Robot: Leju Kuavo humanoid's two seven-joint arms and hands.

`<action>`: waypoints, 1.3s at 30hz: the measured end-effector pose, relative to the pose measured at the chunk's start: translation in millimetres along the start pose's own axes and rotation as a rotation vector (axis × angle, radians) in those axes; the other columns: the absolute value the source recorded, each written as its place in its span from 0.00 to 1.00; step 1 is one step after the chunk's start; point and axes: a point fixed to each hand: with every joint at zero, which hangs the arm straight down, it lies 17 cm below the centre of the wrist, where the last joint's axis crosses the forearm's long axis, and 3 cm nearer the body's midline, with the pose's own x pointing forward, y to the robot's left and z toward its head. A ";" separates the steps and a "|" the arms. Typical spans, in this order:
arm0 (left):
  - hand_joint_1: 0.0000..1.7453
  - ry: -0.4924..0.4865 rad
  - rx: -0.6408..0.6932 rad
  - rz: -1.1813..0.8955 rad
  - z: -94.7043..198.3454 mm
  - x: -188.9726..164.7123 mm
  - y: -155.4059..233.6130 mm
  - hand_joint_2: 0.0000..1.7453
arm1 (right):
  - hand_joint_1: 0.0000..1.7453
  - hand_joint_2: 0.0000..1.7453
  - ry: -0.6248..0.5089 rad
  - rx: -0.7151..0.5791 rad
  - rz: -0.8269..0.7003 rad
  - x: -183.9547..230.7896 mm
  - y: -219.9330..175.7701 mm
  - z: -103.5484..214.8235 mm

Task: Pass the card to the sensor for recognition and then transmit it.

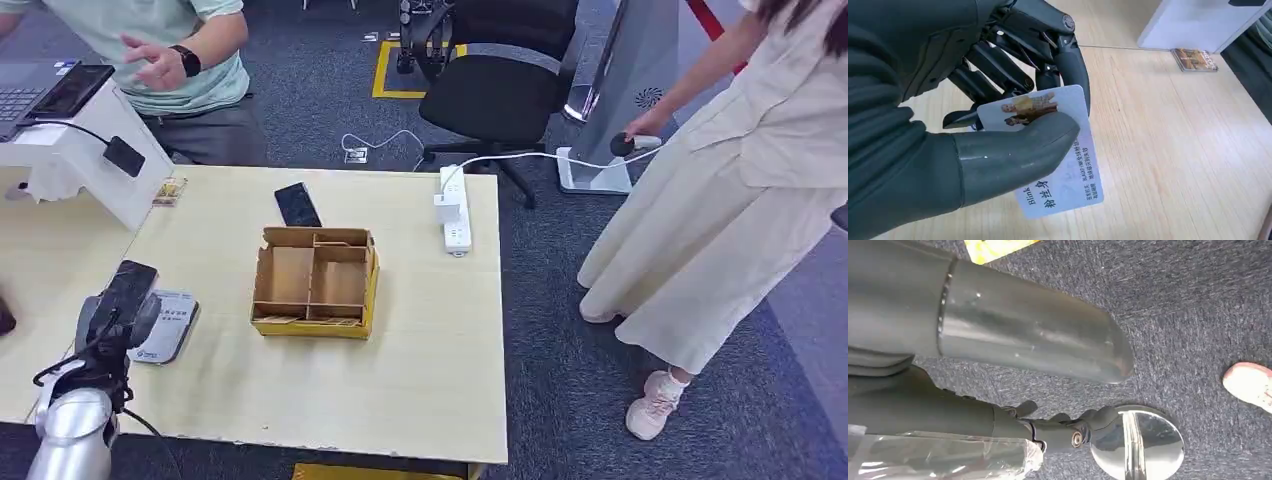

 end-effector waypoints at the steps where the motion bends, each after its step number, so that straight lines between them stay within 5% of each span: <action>1: 1.00 0.003 -0.002 -0.002 -2.2 -0.1 -1.5 1.00 | 0.00 0.00 0.003 0.000 -0.001 -0.4 -0.1 0.0; 20: 1.00 0.056 0.060 -0.061 -23.9 -12.8 18.6 1.00 | 0.00 0.00 0.018 -0.008 -0.013 -5.8 -3.9 -0.8; 39: 1.00 0.143 0.035 -0.082 -14.2 -47.3 18.1 1.00 | 0.00 0.00 0.019 -0.008 -0.021 -4.9 -3.7 -1.3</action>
